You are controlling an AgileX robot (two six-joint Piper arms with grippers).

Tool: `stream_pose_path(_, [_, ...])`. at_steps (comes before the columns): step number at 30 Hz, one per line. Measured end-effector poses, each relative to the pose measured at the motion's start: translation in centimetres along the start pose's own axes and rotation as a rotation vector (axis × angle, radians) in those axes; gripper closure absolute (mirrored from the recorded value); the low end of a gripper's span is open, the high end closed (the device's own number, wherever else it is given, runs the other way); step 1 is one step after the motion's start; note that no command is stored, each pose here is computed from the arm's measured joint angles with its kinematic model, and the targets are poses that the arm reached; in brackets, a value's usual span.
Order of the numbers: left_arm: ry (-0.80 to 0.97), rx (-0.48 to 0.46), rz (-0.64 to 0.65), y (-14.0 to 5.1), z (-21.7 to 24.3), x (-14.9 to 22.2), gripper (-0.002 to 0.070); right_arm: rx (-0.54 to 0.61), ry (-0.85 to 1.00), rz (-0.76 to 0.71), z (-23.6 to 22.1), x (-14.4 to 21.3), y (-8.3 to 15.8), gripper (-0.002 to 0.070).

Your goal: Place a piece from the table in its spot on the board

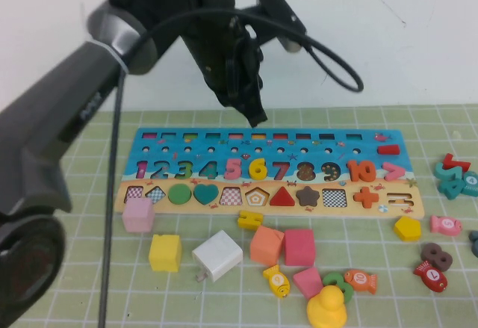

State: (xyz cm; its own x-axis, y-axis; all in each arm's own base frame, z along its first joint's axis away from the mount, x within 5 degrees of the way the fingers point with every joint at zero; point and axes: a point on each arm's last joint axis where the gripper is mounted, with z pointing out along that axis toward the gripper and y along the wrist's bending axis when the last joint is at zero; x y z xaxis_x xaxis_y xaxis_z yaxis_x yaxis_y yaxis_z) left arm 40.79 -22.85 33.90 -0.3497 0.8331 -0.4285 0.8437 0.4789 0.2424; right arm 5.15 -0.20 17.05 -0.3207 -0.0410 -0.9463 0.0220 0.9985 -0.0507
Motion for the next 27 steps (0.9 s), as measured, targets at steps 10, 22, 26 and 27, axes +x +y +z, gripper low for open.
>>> stream_pose_path(10, [-0.044, -0.020, -0.089, -3.2, -8.5, 3.8, 0.0675, 0.000, 0.000, 0.000, 0.0, 0.0, 0.0, 0.0678])
stream_pose_path(22, [-0.236, -0.075, -0.313, -11.2, -11.9, 15.0, 0.0676, 0.000, 0.000, 0.000, 0.0, 0.0, 0.0, 0.0678])
stream_pose_path(26, [-0.345, -0.049, -0.393, -13.7, -12.6, 17.8, 0.0676, 0.000, 0.000, 0.000, 0.0, 0.0, 0.0, 0.0678])
stream_pose_path(27, [-0.369, -0.042, -0.411, -14.3, -12.7, 18.5, 0.0676, 0.000, 0.000, 0.000, 0.0, 0.0, 0.0, 0.0678])
